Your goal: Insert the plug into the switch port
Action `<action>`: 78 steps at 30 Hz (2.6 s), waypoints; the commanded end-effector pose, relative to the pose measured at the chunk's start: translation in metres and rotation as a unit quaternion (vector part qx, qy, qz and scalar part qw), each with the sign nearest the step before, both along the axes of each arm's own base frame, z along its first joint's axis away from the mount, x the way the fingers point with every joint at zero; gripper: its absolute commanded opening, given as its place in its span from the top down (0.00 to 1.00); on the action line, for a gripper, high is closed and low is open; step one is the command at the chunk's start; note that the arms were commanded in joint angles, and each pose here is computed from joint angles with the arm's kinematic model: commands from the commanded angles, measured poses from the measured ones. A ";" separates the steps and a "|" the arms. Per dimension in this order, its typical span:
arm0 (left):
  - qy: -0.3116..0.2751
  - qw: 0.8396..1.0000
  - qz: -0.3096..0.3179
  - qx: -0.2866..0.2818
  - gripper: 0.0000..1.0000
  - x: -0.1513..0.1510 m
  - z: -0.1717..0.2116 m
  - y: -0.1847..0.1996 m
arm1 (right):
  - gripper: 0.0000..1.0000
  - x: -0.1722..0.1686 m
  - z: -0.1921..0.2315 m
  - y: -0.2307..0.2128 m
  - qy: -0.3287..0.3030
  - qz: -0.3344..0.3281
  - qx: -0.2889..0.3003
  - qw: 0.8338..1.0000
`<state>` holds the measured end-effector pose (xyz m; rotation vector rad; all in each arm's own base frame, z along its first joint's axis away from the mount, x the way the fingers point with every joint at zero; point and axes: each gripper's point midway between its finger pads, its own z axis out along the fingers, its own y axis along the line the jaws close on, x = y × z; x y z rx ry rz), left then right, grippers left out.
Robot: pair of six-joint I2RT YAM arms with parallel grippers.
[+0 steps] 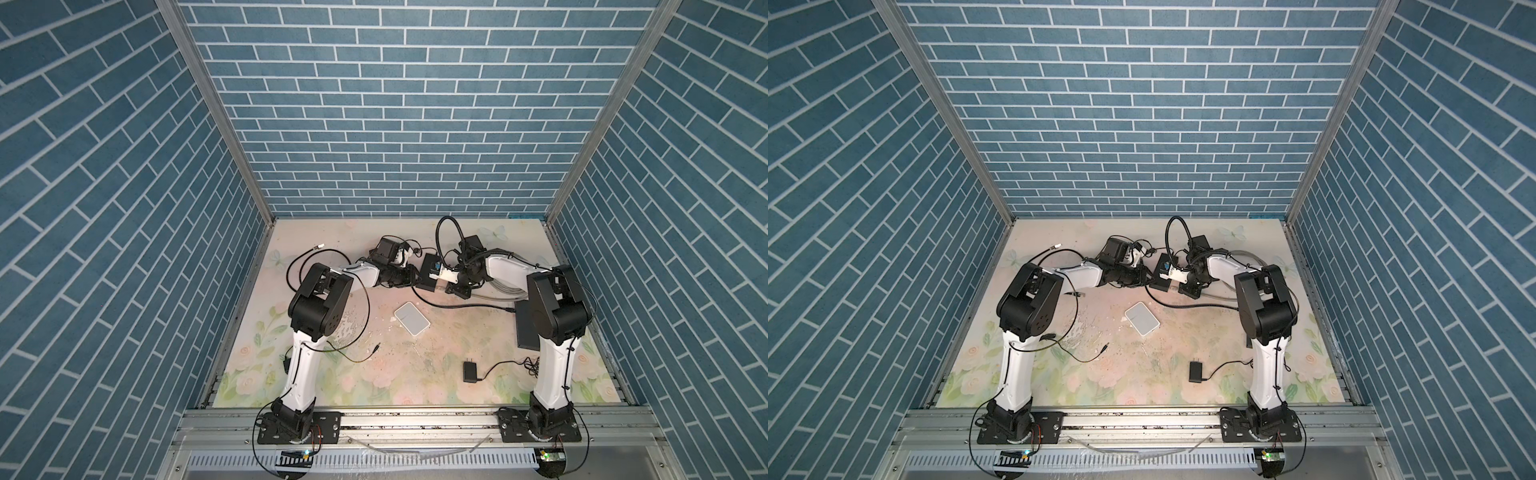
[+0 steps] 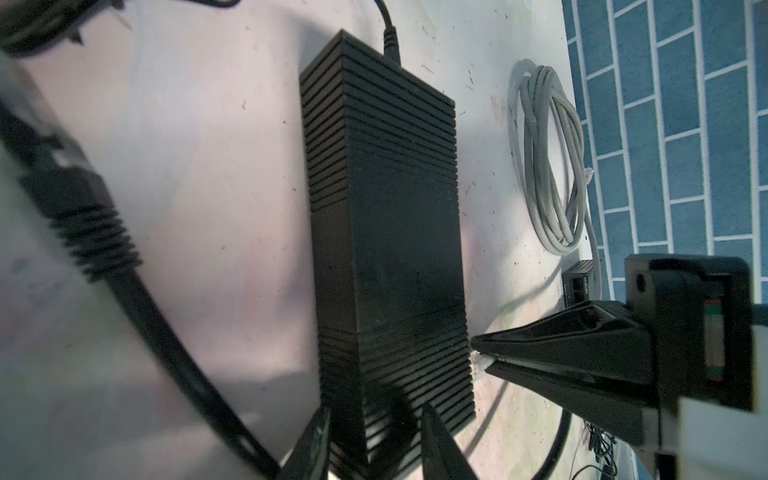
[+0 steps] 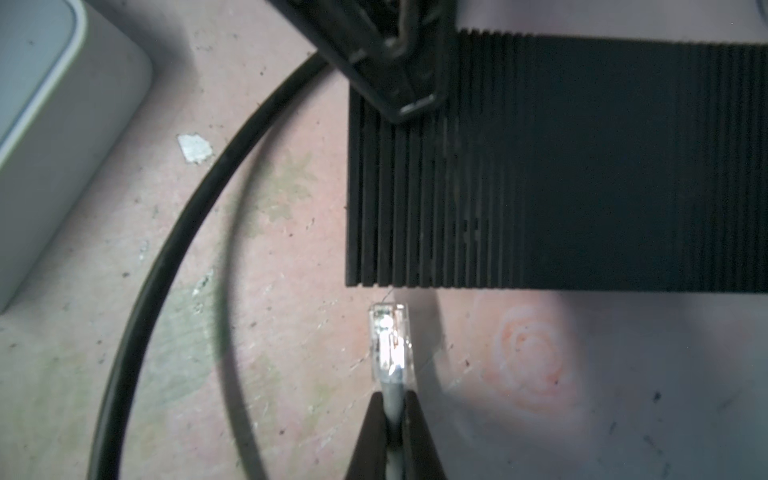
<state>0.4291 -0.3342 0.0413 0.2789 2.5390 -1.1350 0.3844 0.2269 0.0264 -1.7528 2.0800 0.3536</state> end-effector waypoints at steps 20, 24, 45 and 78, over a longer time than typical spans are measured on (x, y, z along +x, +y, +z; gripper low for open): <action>0.023 0.999 -0.013 -0.034 0.65 -0.009 0.001 -0.014 | 0.94 0.024 0.009 0.011 -0.032 -0.021 0.007 0.999; 0.027 0.998 -0.020 -0.044 0.65 -0.010 0.003 -0.017 | 0.94 0.019 0.015 0.018 -0.043 0.004 0.033 0.999; 0.048 0.994 -0.064 -0.081 0.66 -0.019 0.011 -0.035 | 0.95 0.010 0.032 0.035 -0.051 0.038 0.085 0.994; 0.078 0.980 -0.114 -0.144 0.66 -0.046 0.018 -0.053 | 0.95 0.002 0.032 0.068 -0.023 0.064 0.170 0.983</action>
